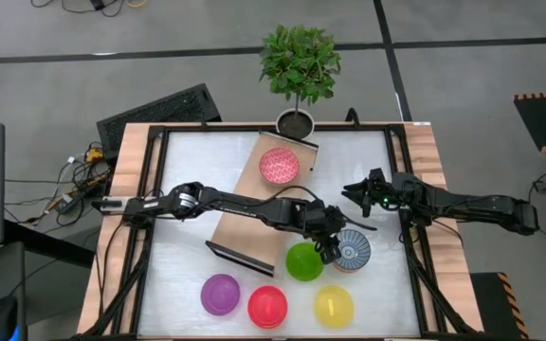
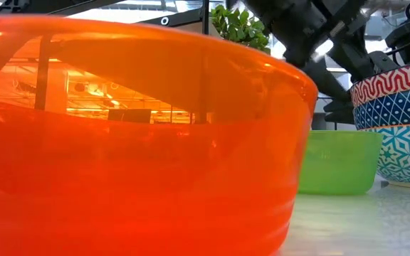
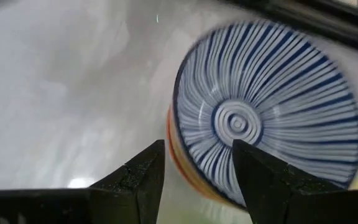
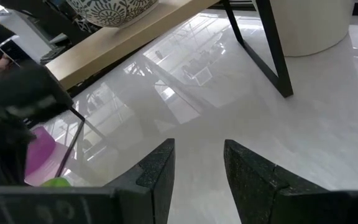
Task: Place and stack bowls onto a shelf
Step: Stack the blue patterned bowl on top of the red patterned bowl on the shelf
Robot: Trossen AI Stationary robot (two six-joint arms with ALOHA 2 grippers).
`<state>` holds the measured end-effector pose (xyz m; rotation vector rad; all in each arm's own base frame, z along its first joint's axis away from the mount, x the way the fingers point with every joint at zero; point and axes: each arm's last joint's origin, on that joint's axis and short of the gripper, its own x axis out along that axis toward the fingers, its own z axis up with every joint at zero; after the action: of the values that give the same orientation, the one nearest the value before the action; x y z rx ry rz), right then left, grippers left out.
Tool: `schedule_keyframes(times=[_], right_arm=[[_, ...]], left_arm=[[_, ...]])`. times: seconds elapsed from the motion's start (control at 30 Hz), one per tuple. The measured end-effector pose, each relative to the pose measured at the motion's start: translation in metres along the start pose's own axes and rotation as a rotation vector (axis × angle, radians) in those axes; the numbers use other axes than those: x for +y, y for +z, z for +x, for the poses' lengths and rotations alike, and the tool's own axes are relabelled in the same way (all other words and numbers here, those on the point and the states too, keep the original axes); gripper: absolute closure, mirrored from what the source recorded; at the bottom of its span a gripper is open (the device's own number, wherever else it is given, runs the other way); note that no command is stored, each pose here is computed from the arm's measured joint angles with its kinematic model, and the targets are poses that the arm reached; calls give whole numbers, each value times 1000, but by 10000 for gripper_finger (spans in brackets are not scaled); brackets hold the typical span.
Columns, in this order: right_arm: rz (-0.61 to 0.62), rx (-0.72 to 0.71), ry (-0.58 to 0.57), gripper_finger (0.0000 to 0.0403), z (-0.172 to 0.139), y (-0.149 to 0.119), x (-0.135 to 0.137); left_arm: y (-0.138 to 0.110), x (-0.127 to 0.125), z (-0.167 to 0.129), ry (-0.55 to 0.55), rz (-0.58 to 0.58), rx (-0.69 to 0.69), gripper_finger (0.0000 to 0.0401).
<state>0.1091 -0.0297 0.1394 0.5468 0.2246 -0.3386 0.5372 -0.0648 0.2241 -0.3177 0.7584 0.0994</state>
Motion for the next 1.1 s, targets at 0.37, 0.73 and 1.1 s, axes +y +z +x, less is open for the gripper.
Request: schedule_keyframes(times=[0.37,0.73,1.1], right_arm=[[0,-2,-2,239,0,0,0],[0,-2,-2,239,0,0,0],[1,-2,-2,239,0,0,0]], left_arm=[[-3,8,11,-36,-68,29,240],[-1,12,11,-43,-68,30,388],[-1,13,10,-38,-115,37,399]])
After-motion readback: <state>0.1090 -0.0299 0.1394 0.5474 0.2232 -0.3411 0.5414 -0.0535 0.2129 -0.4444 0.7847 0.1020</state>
